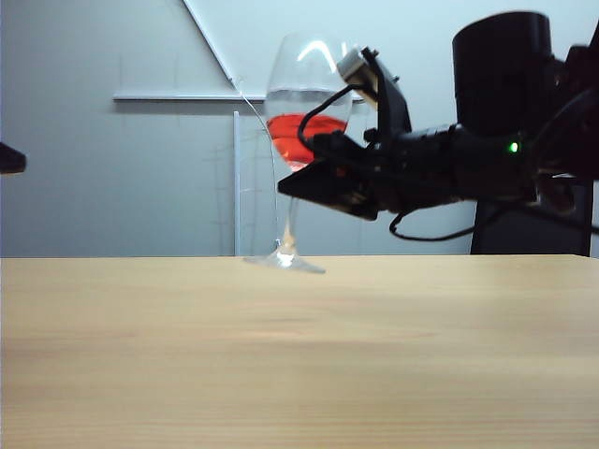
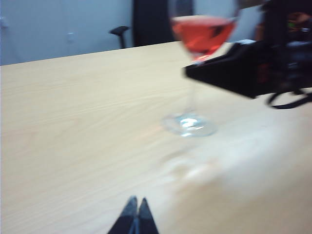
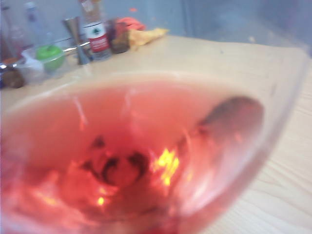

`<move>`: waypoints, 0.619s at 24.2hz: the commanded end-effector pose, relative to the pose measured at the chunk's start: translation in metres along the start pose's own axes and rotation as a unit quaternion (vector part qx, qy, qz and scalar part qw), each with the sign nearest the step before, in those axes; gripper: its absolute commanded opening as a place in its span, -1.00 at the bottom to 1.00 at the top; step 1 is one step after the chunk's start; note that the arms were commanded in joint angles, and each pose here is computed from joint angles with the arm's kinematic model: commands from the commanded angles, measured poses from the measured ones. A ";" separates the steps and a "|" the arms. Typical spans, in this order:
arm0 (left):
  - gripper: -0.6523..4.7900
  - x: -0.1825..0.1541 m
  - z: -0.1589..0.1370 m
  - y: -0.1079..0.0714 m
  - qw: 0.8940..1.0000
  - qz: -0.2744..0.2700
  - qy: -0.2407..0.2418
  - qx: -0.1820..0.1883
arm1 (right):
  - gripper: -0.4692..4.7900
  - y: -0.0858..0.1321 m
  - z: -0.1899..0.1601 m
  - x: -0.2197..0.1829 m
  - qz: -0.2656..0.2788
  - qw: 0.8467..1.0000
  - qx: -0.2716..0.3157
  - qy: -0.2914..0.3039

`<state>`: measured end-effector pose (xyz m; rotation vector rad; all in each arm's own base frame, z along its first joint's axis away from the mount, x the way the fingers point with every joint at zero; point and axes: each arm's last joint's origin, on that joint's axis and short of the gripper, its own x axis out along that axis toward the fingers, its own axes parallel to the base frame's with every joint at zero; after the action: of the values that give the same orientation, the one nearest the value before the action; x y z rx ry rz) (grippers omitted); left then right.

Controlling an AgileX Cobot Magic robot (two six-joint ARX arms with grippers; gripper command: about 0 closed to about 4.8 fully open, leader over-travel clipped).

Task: Gently pick up the goblet, rotate it counterclockwise for two full turns (viewing from above), and then place it back on the table.

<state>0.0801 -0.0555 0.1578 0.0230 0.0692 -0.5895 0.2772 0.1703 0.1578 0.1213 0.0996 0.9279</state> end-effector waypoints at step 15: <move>-0.78 0.000 0.002 0.002 1.000 0.009 -0.004 -0.001 | -0.83 -0.001 0.020 -0.013 -0.124 0.990 0.062 0.040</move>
<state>0.0812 -0.0539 0.1578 0.0223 0.0690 -0.5674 0.2722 0.1571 0.1676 0.1542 0.2946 0.7029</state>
